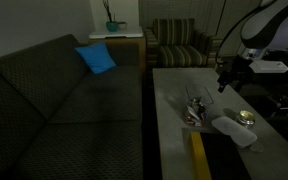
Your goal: Push the button on the lid then place the lid on the table
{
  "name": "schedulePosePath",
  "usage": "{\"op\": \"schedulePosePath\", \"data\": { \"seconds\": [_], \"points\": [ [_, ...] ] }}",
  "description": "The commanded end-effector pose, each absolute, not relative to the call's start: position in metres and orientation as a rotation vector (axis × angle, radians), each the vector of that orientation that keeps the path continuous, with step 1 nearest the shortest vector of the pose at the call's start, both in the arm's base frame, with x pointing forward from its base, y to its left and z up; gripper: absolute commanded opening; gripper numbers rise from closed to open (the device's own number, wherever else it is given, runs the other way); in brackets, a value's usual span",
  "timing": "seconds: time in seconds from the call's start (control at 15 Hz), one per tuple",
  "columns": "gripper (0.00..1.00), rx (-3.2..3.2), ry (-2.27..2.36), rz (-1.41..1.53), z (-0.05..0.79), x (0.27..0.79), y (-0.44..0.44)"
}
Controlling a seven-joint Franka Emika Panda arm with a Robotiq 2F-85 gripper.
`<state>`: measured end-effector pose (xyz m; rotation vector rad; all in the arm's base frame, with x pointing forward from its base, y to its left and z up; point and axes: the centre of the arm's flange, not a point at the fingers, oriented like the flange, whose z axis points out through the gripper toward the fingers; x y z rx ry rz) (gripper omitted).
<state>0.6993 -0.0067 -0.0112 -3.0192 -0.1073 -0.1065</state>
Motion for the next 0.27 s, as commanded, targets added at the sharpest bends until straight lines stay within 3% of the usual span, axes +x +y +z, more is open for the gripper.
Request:
{"op": "schedulePosePath", "data": {
  "seconds": [0.0,0.2],
  "points": [
    [1.00,-3.037,-0.103,-0.101,0.0080,0.6729,-0.0029],
    [1.00,-3.029,-0.100,-0.086,0.0072,0.6699,-0.0002]
  ]
}}
